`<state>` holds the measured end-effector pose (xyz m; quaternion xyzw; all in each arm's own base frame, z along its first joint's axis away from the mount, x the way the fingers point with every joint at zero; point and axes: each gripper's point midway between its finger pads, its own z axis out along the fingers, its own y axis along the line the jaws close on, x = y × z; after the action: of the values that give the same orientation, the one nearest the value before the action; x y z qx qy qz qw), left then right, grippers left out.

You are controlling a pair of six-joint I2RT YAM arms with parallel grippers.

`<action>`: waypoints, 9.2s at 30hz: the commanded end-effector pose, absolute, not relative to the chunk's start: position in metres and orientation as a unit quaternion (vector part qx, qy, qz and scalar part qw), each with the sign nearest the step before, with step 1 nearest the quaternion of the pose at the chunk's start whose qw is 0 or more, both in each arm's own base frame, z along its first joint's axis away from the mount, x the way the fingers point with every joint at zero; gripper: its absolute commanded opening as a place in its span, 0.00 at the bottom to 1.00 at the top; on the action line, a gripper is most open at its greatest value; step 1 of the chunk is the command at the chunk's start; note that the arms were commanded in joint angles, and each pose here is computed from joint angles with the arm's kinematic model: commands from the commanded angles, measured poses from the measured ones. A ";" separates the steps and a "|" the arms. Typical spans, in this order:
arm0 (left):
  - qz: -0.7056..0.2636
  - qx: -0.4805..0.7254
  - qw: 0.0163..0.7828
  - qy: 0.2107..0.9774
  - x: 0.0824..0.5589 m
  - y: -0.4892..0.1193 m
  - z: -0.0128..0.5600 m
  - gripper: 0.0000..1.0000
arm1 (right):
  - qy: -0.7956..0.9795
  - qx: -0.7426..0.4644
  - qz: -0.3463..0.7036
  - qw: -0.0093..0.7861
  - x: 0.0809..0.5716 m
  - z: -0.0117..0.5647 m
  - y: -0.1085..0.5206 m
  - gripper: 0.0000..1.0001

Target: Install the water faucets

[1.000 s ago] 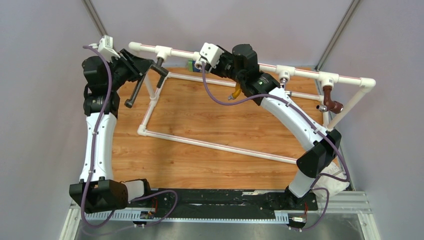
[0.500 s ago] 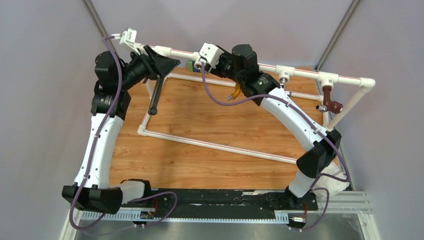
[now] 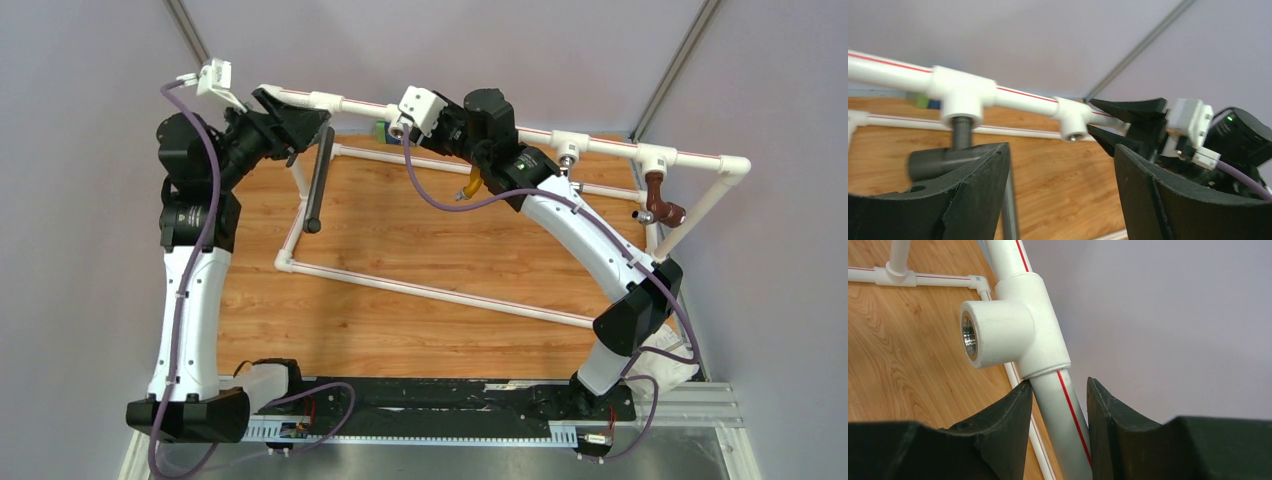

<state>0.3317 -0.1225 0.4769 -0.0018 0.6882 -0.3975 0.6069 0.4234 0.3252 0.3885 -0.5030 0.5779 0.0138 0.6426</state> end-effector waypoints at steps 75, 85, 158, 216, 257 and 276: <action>-0.486 -0.073 0.592 0.639 0.349 -0.121 0.472 0.53 | 0.598 -0.565 0.177 0.540 0.364 0.307 0.385 0.00; -0.497 -0.071 0.585 0.637 0.342 -0.124 0.478 0.64 | 0.598 -0.567 0.178 0.538 0.364 0.305 0.386 0.00; -0.200 -0.016 0.644 0.738 0.309 -0.059 0.452 0.77 | 0.622 -0.520 -0.044 0.584 0.447 0.398 0.300 0.65; -0.361 0.121 0.515 0.768 0.331 -0.240 0.382 0.49 | 0.617 -0.552 0.029 0.559 0.427 0.364 0.320 0.07; -0.180 0.111 0.697 0.685 0.285 -0.145 0.512 0.87 | 0.603 -0.552 0.061 0.572 0.420 0.367 0.335 0.06; -0.359 -0.021 0.622 0.696 0.331 -0.071 0.449 0.87 | 0.602 -0.554 0.065 0.572 0.417 0.366 0.335 0.07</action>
<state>0.3459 -0.0311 0.4006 -0.0858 0.7619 -0.2345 0.5976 0.4316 0.2948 0.3754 -0.5650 0.6032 -0.0219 0.5626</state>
